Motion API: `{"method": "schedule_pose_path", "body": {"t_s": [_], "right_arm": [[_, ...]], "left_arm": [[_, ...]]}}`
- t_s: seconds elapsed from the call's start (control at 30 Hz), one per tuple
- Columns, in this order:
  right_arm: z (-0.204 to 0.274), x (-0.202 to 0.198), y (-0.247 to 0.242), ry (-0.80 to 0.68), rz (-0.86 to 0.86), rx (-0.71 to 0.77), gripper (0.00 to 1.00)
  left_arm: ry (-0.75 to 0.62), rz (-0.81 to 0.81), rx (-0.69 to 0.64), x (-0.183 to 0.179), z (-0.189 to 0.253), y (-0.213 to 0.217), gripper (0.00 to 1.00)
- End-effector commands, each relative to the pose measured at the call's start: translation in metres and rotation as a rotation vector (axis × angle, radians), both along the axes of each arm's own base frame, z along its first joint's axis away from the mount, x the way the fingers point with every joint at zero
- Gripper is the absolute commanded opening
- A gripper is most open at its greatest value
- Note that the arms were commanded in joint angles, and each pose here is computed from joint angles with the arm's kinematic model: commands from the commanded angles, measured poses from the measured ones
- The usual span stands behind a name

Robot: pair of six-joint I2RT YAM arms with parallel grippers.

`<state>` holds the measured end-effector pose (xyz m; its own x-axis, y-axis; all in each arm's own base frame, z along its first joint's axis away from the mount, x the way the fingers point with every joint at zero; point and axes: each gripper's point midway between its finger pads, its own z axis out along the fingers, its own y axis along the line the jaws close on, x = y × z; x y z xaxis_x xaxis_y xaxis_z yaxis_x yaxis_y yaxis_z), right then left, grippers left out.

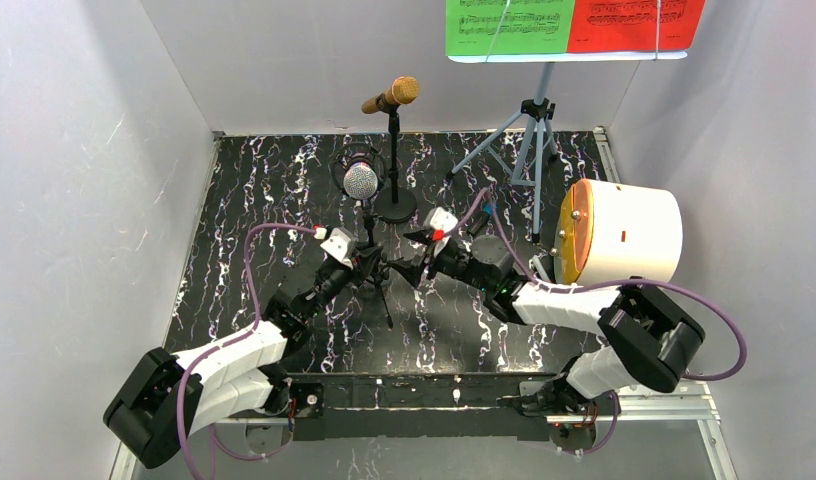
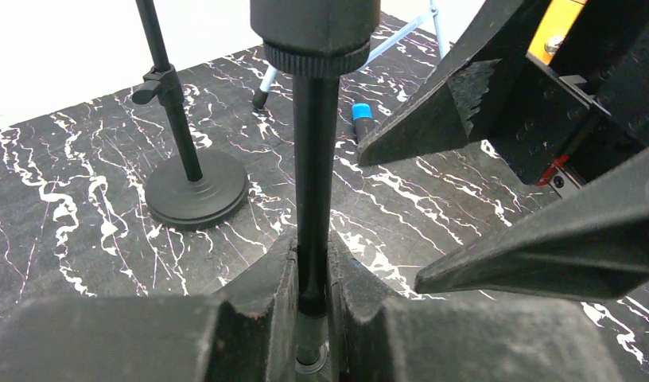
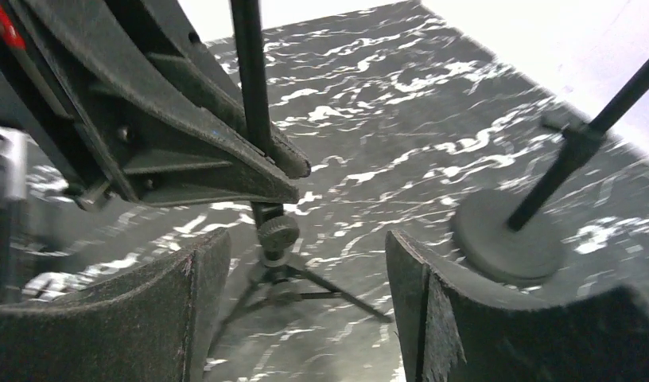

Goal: Pack up the instrument practice props
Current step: Unscrew the knob on the microphone stand.

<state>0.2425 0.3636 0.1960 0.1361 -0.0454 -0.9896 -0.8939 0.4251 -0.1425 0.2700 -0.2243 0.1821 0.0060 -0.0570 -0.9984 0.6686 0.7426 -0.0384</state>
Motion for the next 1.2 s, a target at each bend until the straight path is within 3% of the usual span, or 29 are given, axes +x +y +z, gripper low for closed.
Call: {"method": "schedule_pose_path", "body": {"t_s": [0.0, 0.2, 0.4, 0.83, 1.07, 1.17], "right_arm": [[0.029, -0.016, 0.011, 0.412, 0.139, 0.261, 0.78], [0.027, -0.01, 0.014, 0.715, 0.215, 0.4, 0.75], [0.01, -0.008, 0.022, 0.871, 0.28, 0.418, 0.65], [0.002, 0.001, 0.028, 0.957, 0.335, 0.448, 0.43], [-0.004, -0.002, 0.03, 0.933, 0.363, 0.4, 0.06], [-0.007, -0.006, 0.029, 0.85, 0.384, 0.344, 0.01]], "left_arm": [[0.059, -0.031, 0.031, -0.006, -0.015, -0.005, 0.0], [0.06, -0.032, 0.029, -0.006, -0.015, -0.005, 0.0], [0.059, -0.036, 0.027, -0.007, -0.015, -0.006, 0.0], [0.059, -0.038, 0.027, -0.007, -0.015, -0.006, 0.0], [0.056, -0.034, 0.027, -0.007, -0.014, -0.005, 0.0], [0.058, -0.037, 0.027, -0.007, -0.014, -0.006, 0.0]]}}
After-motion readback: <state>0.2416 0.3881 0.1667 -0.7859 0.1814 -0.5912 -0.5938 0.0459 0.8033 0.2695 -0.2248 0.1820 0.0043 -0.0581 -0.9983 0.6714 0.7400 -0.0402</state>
